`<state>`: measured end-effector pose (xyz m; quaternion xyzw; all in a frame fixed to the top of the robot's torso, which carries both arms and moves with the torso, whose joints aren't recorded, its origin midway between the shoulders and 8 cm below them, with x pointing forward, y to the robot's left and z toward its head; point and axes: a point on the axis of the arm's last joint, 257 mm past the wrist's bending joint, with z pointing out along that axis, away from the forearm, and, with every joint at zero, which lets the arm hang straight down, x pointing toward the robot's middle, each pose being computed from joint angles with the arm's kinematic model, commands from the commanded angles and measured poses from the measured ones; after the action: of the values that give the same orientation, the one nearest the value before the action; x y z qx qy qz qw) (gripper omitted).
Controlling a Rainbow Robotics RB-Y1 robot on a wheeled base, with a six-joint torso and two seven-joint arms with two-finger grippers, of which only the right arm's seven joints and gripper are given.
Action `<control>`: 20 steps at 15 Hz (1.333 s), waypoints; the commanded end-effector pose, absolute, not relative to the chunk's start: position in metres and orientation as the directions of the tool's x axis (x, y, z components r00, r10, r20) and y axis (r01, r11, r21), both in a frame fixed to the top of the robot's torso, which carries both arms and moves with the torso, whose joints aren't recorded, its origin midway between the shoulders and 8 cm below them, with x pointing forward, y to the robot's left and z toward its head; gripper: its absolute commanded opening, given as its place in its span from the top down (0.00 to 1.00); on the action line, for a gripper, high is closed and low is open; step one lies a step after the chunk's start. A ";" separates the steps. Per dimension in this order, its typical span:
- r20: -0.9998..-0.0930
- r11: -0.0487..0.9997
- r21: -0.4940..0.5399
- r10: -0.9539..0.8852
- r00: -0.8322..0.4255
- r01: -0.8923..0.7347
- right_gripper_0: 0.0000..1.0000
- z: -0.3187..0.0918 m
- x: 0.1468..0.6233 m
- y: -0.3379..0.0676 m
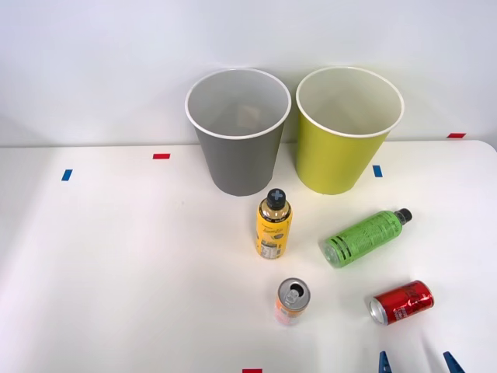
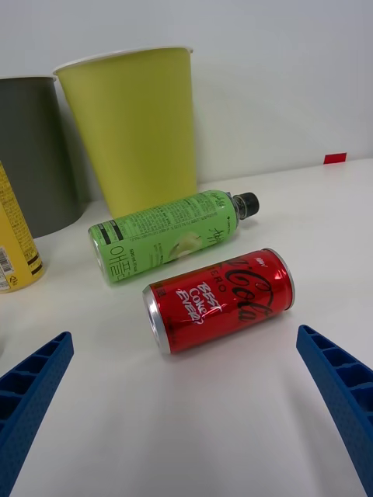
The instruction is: Put cans in the gray bin, plastic bottles in the light green bin
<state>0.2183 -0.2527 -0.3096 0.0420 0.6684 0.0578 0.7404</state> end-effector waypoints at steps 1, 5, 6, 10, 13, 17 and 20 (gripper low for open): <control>-0.985 0.990 0.139 0.142 0.100 -0.030 0.00 -0.310 0.218 -0.253; -0.985 0.990 0.139 0.142 0.100 -0.030 0.00 -0.310 0.218 -0.253; -0.985 0.990 0.139 0.142 0.100 -0.030 0.00 -0.310 0.218 -0.253; -0.985 0.990 0.139 0.142 0.100 -0.030 0.00 -0.310 0.218 -0.253; -0.985 0.990 0.139 0.142 0.100 -0.030 0.00 -0.310 0.218 -0.253; -0.985 0.990 0.139 0.142 0.100 -0.030 0.00 -0.310 0.218 -0.253; -0.985 0.990 0.139 0.142 0.100 -0.030 0.00 -0.310 0.218 -0.253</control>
<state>0.2183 -0.2527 -0.3096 0.0420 0.6684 0.0578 0.7404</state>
